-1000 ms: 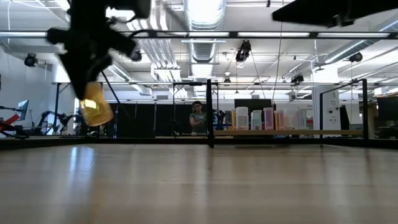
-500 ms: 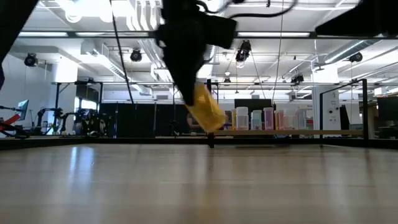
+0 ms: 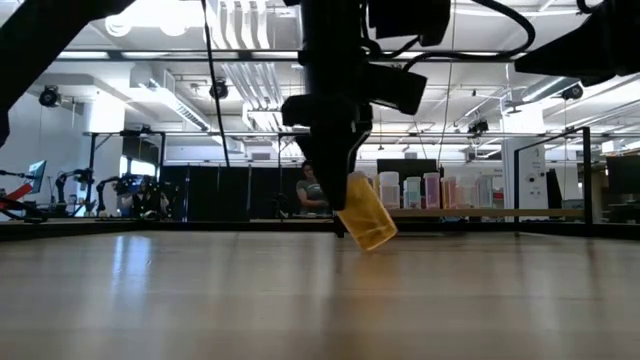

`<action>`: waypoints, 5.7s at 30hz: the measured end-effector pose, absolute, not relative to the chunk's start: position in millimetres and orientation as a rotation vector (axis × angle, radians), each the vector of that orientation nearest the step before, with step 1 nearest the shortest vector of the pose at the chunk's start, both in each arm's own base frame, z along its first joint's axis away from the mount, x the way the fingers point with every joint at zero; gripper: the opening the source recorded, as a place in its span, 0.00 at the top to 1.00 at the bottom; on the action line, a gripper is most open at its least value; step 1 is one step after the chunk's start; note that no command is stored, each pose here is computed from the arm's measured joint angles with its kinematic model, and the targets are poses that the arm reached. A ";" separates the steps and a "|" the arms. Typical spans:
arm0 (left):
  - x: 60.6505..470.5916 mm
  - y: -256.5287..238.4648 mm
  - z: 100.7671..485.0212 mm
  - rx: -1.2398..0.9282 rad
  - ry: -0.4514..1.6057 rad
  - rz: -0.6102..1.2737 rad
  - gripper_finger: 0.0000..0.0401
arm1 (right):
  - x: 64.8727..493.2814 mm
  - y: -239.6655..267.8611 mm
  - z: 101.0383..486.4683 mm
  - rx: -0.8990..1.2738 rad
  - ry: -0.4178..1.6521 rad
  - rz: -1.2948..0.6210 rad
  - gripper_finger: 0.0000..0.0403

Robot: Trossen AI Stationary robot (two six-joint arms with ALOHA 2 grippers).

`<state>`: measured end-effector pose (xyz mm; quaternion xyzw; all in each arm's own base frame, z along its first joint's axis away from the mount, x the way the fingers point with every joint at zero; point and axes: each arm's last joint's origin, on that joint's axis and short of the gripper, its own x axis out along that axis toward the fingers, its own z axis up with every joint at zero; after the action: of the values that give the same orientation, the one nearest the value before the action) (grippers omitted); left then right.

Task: Pick and place medicine bottles onto shelf by color
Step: Put the orange pill bottle on the shelf

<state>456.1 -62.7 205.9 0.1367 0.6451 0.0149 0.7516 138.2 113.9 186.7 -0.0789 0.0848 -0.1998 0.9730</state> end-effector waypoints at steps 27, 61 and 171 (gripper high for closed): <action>437.2 -60.2 202.5 0.501 1.582 0.061 0.56 | 138.9 114.6 186.4 -0.180 0.176 -0.401 0.96; 406.9 -119.3 185.5 1.013 1.660 -0.017 0.56 | 169.4 158.3 129.7 -0.148 0.276 -0.252 0.96; 163.1 -65.1 187.8 -0.050 -0.112 0.040 0.38 | 257.7 87.2 211.0 -0.101 0.452 -0.667 0.48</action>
<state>163.1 -65.1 187.8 -0.0251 -0.0557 0.0198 0.9979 257.7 87.2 211.0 -0.0490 0.2196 -0.3246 0.9187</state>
